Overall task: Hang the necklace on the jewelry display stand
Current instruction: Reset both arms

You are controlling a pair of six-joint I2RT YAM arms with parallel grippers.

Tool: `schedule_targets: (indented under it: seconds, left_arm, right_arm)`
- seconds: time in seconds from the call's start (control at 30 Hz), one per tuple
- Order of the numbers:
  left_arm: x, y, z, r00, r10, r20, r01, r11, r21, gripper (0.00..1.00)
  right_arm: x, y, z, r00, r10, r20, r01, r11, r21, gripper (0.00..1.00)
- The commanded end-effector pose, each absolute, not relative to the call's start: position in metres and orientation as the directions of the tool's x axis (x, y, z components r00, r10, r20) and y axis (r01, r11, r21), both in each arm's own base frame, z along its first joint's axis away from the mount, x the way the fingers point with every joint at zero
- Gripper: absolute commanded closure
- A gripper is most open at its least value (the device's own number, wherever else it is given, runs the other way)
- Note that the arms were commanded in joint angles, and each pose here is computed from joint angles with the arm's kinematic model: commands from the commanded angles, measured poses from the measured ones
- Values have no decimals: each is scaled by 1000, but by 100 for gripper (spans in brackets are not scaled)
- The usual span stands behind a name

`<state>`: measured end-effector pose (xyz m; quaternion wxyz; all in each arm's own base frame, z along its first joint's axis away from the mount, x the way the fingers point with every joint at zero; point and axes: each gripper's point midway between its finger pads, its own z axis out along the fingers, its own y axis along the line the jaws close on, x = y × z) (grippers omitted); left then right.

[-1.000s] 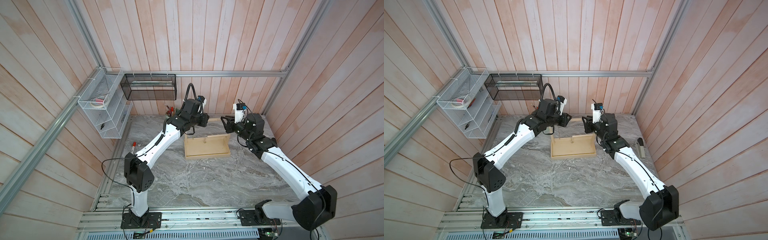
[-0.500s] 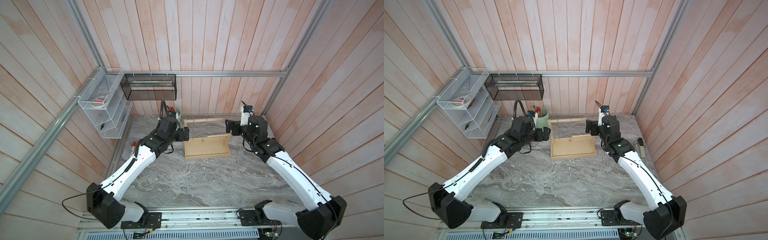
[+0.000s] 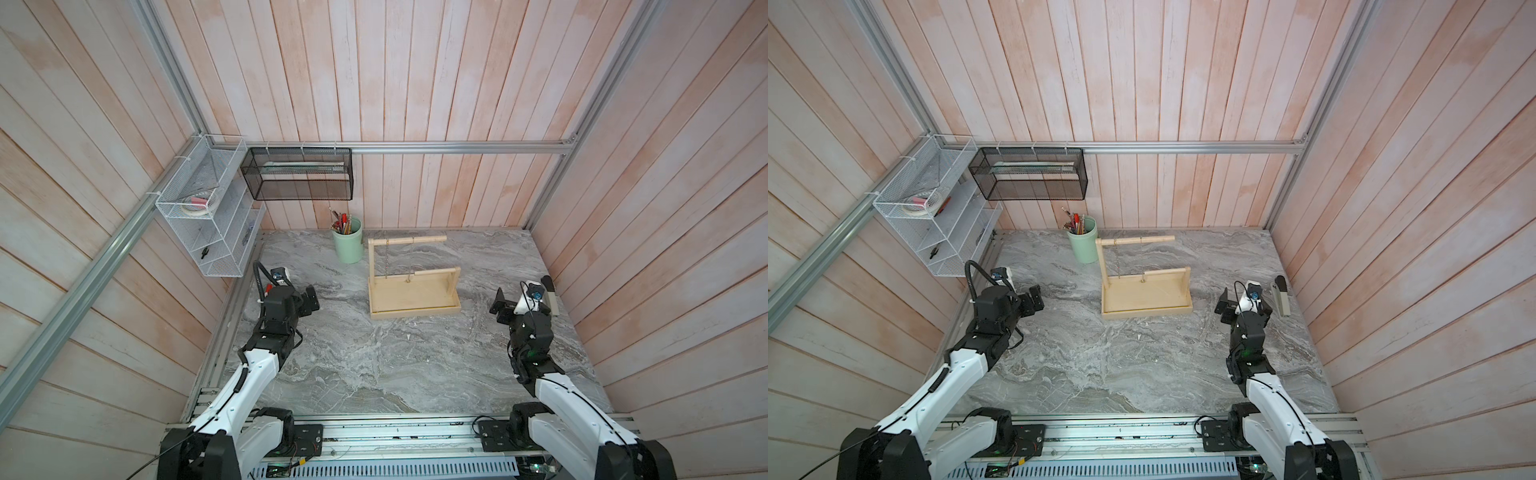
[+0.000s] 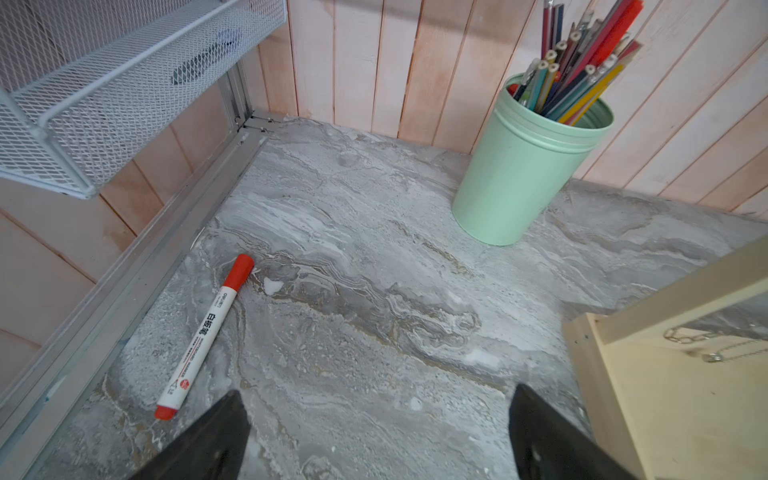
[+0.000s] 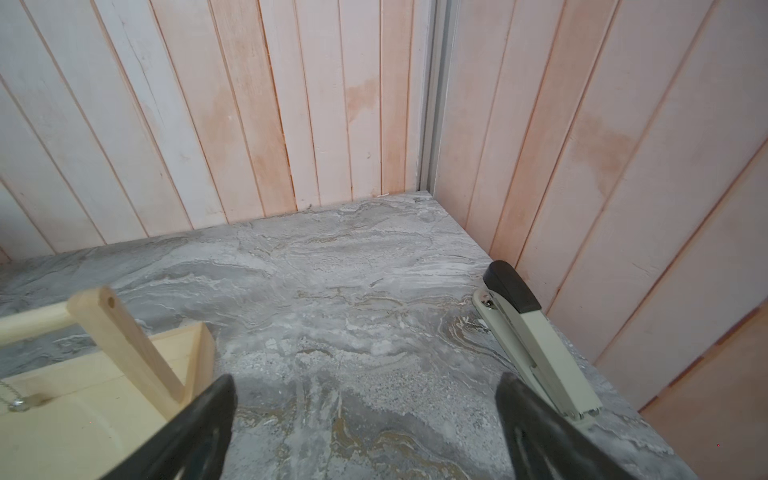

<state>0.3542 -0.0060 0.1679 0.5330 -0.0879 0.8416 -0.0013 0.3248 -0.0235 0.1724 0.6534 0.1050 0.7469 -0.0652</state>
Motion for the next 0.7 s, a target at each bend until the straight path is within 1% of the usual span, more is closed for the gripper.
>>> schedule_targets:
  seconds: [0.0, 0.07, 0.13, 0.17, 0.23, 0.27, 0.3, 0.33, 0.37, 0.43, 0.5, 0.57, 0.6, 0.63, 0.67]
  left_arm:
    - [370, 2, 177, -292, -74, -954, -112, 993, -43, 0]
    - [373, 11, 166, -279, -92, -956, -137, 989, -55, 0]
    - [374, 14, 160, -256, -73, -964, -138, 990, -39, 0]
    - [375, 16, 157, -242, -39, -969, -135, 991, -6, 0]
    - [374, 21, 152, -219, -16, -976, -143, 990, 15, 0]
    - [374, 20, 152, -193, -2, -981, -130, 991, 24, 0]
    - [372, 21, 152, -163, 7, -987, -127, 992, 28, 0]
    - [370, 20, 151, -132, 18, -991, -120, 992, 34, 0]
    - [371, 20, 153, -107, 19, -994, -116, 993, 32, 0]
    - [376, 10, 151, -127, 3, -992, -47, 999, 9, 2]
    - [377, 2, 153, -78, 8, -997, -3, 1000, 8, 2]
    - [382, -1, 140, -104, 18, -994, 11, 1000, 17, 2]
    - [384, -1, 133, -109, 18, -994, 8, 1000, 17, 1]
    - [386, -1, 133, -92, 20, -996, 8, 1000, 19, 0]
    - [387, -1, 129, -131, 9, -991, 13, 1000, 7, 0]
  right_arm:
    - [332, -43, 184, -2, 29, -1000, 321, 947, 27, 2]
    - [336, -45, 164, -16, 52, -999, 314, 948, 44, 2]
    - [335, -46, 165, 40, 38, -998, 317, 947, 49, 2]
    - [336, -43, 167, 62, 35, -997, 297, 954, 52, 2]
    - [353, -40, 148, -27, 43, -999, 272, 962, 35, 2]
    - [358, -37, 139, -51, 42, -998, 243, 969, 28, 2]
    - [360, -36, 137, -38, 34, -999, 236, 972, 24, 2]
    - [358, -35, 143, 9, 19, -1000, 238, 971, 20, 2]
    - [359, -36, 135, -32, 29, -999, 252, 967, 20, 2]
    - [365, -38, 130, -87, 45, -995, 251, 968, 22, 2]
    - [368, -40, 131, -71, 60, -996, 239, 970, 42, 2]
    - [366, -40, 133, -53, 59, -997, 238, 970, 45, 2]
    - [368, -39, 132, -65, 57, -996, 232, 972, 41, 2]
    - [368, -39, 131, -68, 58, -996, 233, 972, 41, 2]
    - [368, -38, 132, -64, 53, -997, 227, 973, 37, 2]
